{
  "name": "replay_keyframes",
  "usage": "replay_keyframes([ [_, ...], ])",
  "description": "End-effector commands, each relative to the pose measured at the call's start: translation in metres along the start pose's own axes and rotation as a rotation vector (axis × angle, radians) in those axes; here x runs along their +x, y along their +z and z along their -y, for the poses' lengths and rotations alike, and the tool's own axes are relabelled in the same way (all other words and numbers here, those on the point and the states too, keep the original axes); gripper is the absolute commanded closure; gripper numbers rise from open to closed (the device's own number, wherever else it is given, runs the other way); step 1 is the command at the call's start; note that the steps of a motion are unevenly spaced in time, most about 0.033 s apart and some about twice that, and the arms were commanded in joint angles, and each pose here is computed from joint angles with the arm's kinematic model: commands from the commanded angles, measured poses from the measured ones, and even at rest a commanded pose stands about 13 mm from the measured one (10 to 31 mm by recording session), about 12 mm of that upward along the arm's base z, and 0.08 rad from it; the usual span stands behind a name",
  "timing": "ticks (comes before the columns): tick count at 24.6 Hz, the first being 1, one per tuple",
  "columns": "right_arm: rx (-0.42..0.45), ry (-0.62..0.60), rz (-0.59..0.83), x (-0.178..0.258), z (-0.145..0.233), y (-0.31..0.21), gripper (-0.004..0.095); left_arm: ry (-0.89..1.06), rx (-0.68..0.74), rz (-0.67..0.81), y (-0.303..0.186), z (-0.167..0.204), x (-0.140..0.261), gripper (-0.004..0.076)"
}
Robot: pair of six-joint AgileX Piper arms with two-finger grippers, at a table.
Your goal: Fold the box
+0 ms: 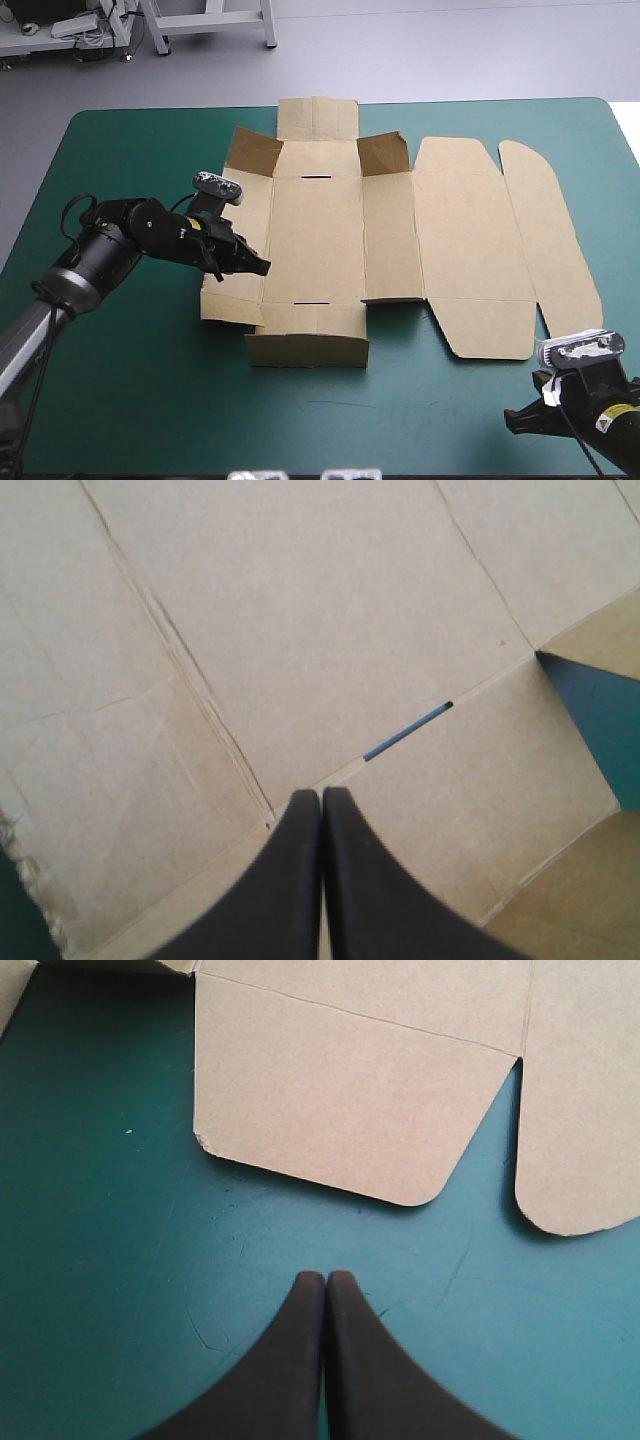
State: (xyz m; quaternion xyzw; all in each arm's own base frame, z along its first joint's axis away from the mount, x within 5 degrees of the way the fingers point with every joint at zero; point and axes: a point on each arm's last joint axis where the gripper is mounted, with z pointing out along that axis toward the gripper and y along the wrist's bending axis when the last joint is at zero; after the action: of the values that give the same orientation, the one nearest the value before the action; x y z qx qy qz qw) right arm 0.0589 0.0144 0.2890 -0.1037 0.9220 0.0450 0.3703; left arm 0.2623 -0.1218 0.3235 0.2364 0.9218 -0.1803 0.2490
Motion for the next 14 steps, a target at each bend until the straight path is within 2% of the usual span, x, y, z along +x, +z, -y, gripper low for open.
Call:
replay_keyframes([
  [1, 0.005, -0.012, 0.069, -0.01, 0.0, -0.005, 0.0926, -0.049, -0.01, 0.108, -0.014, -0.014, -0.016, 0.0731],
  [4, 0.005, -0.012, 0.069, -0.01, 0.0, -0.005, 0.0926, -0.172, 0.0, 0.089, -0.016, -0.05, -0.011, 0.0731],
  [6, 0.005, -0.012, 0.069, -0.01, 0.0, -0.005, 0.0926, -0.236, 0.051, 0.072, -0.019, -0.074, -0.004, 0.0731],
  [9, 0.005, -0.012, 0.069, -0.01, 0.0, -0.005, 0.0926, -0.435, 0.13, 0.091, -0.027, -0.122, 0.011, 0.0731],
  [11, 0.005, -0.012, 0.069, -0.01, 0.0, -0.005, 0.0926, -0.495, 0.134, 0.101, -0.025, -0.136, 0.015, 0.0717],
  [13, 0.005, -0.012, 0.069, -0.01, 0.0, -0.005, 0.0926, -0.522, 0.139, 0.081, -0.018, -0.144, 0.018, 0.0671],
  [14, 0.005, -0.012, 0.071, -0.01, 0.0, -0.005, 0.0926, -0.545, 0.171, 0.03, -0.005, -0.15, 0.022, 0.0591],
])
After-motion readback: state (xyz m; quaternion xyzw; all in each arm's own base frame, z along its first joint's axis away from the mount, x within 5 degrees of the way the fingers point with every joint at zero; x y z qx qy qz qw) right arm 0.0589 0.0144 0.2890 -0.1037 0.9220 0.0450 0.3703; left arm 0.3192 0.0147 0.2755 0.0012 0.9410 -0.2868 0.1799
